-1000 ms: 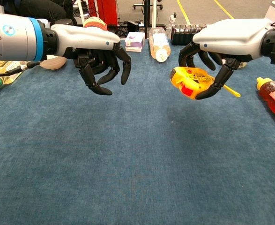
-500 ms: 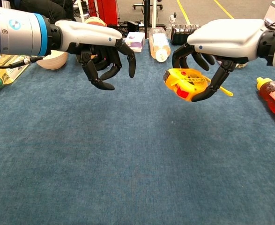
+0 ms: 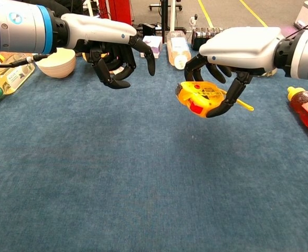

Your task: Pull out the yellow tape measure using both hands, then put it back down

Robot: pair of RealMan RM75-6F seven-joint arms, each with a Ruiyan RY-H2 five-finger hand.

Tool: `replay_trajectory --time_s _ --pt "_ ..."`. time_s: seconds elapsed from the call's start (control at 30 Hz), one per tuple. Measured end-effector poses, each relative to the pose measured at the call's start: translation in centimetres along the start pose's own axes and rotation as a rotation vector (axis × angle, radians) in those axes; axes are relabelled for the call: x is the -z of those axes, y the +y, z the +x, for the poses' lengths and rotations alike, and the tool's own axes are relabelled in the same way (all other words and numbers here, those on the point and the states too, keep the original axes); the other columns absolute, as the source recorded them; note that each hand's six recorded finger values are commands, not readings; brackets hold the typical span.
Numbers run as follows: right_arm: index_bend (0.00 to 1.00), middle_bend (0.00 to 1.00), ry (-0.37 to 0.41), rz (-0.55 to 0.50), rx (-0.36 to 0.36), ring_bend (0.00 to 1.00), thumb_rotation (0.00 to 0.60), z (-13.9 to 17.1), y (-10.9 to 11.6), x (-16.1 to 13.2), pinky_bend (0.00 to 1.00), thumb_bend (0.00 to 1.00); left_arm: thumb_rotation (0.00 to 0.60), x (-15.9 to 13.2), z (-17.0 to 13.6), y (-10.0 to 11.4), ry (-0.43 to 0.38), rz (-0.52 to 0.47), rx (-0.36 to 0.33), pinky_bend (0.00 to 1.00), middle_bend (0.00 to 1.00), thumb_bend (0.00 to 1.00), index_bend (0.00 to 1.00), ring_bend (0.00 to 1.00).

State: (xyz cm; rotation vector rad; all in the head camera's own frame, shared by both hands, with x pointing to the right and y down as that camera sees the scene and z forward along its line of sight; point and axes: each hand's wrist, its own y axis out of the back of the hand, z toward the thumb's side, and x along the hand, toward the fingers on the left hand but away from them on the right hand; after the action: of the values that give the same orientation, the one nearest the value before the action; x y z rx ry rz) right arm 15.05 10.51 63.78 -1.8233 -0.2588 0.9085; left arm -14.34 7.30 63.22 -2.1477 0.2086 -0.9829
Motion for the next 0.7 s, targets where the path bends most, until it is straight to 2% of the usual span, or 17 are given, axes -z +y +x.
replay_trajectory --time_s 0.3,0.53,0.63,0.7 --pt "0.60 0.62 -0.008 -0.017 -0.004 0.59 0.415 -0.45 -0.03 0.01 0.55 0.22 0.600 -0.19 -0.02 -0.41 -0.002 0.004 0.029 0.79 0.69 0.41 0.20 0.74" --pt "0.59 0.62 -0.019 -0.030 -0.013 0.59 0.416 -0.63 -0.36 0.17 0.55 0.22 0.600 -0.24 -0.05 -0.78 0.001 -0.036 0.041 0.78 0.69 0.41 0.16 0.72" --pt "0.59 0.62 -0.026 -0.031 -0.017 0.59 0.416 -0.59 -0.52 0.37 0.55 0.22 0.600 -0.22 -0.03 -0.76 0.002 -0.054 0.042 0.69 0.59 0.41 0.16 0.55" --pt "0.59 0.62 -0.031 -0.033 -0.020 0.59 0.415 -0.52 -0.63 0.48 0.55 0.22 0.600 -0.10 -0.02 -0.68 0.003 -0.040 0.038 0.56 0.45 0.41 0.16 0.38"
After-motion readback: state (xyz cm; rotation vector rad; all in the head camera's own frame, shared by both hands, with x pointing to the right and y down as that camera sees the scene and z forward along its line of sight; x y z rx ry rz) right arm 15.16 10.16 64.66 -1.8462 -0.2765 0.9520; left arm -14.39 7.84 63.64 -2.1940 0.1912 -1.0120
